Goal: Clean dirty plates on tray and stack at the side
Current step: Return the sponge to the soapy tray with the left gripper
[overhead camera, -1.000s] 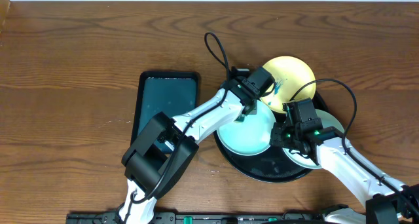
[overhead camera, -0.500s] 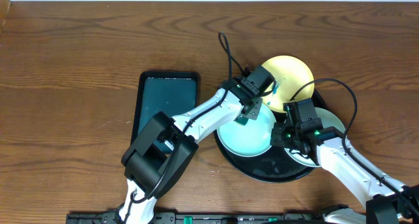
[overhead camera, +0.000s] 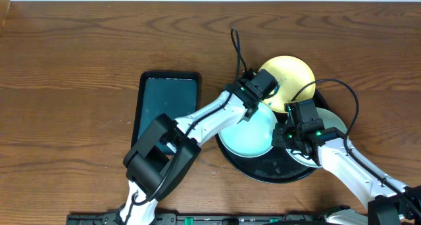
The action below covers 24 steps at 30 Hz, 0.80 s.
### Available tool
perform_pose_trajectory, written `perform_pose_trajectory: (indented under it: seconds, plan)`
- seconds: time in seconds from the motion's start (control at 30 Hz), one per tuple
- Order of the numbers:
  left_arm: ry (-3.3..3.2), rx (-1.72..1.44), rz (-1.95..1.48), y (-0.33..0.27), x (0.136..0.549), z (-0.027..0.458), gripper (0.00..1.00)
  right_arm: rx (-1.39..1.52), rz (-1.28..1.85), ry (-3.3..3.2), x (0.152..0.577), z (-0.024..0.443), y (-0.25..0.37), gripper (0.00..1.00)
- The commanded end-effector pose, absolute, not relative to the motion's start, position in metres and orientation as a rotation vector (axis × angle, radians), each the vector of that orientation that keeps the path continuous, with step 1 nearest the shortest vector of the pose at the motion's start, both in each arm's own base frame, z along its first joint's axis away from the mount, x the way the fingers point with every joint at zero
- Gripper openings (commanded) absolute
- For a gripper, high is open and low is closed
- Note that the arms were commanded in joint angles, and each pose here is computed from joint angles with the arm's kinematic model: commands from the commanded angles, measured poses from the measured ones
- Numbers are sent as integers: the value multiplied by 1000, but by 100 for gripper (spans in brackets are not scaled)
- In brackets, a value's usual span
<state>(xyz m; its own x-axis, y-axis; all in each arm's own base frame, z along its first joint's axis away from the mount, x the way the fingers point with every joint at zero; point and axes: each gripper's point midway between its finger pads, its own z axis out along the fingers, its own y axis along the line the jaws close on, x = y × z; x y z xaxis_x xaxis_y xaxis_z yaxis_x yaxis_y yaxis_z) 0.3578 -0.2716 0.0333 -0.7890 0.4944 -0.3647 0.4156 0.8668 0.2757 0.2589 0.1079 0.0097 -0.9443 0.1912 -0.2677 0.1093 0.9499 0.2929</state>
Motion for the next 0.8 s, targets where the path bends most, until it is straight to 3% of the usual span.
perform_pose_trajectory:
  seconds: [0.0, 0.27, 0.43, 0.57, 0.77]
  plan:
    - [2528, 644, 406, -254, 369, 52, 7, 217, 283, 2844, 250, -2, 93, 1]
    - [2494, 551, 141, -270, 349, 129, 8, 217, 284, 2843, 250, -2, 93, 1]
    - [2571, 293, 24, -227, 337, 171, 8, 159, 277, 2843, 251, 0, 93, 1]
    - [2692, 115, -58, -184, 329, 177, 8, 39, 243, 2881, 252, 13, 94, 1]
    - [2866, -166, -197, -123, 328, 151, 8, -110, 210, 2911, 264, 60, 98, 1]
